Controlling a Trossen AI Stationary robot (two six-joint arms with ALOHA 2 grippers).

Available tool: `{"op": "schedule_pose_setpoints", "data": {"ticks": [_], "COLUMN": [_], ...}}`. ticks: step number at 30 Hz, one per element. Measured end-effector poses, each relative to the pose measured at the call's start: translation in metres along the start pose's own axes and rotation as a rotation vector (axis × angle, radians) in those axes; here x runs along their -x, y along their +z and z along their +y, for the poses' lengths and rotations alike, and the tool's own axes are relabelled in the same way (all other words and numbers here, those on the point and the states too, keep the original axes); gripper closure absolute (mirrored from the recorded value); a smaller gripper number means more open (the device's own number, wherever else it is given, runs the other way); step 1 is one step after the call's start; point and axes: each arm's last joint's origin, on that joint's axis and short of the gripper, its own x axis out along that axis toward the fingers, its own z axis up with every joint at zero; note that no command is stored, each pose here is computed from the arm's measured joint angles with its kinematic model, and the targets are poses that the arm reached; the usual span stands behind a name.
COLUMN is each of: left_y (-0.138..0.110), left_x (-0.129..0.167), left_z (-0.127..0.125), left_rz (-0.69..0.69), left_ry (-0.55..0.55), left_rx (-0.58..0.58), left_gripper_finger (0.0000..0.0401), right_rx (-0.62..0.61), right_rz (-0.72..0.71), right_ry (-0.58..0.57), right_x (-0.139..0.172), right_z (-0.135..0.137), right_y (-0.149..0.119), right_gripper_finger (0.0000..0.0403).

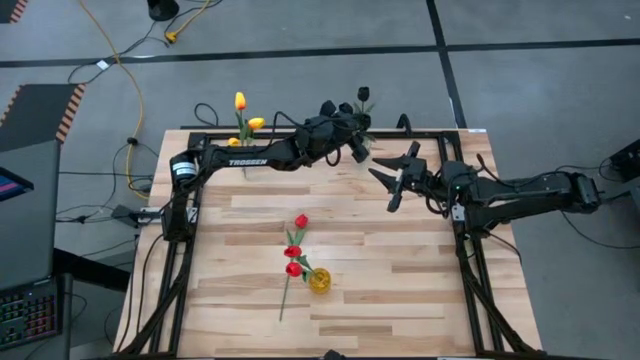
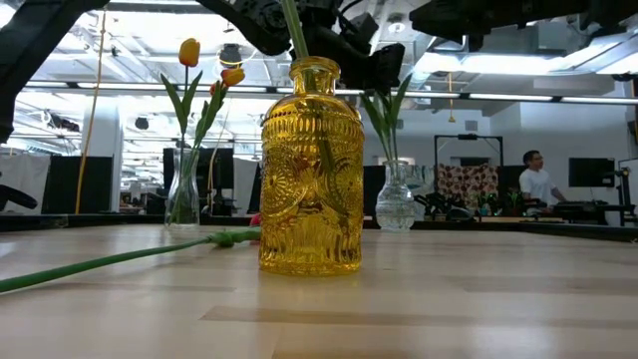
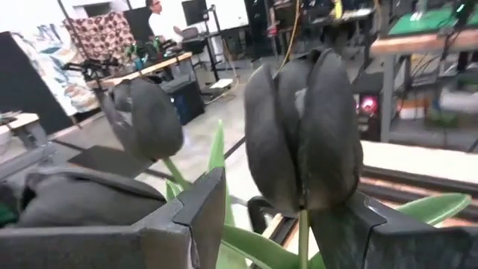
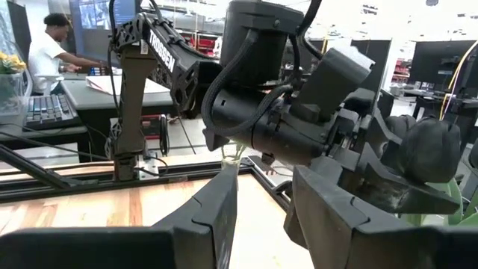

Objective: Sort flowers into vase by color
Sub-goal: Put the black flower into the right transparent vase, then put the red flower into the yellow vase

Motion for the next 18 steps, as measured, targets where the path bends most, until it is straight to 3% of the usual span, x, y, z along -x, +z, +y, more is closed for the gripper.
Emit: {"op": "schedule_pose_setpoints", "data": {"ticks": [8,18], "left_y": [0.022,0.058], "left_x": [0.002,0.012], "left_z": [0.006,0.002], "left_rz": [0.170,0.183], "left_ry": [-0.004,-0.048], "left_rx": [-0.056,-0.149], "left_gripper_finger": [0.0184,0.0154], "right_rx": [0.000,0.000], "right_rz": [0.000,0.000], "right_ry": [0.000,0.001], "right_x": [0.000,0.000], "right_z": [0.000,0.000], "right_y": [0.000,0.000], "right_gripper_finger": [0.0246,0.0246]}}
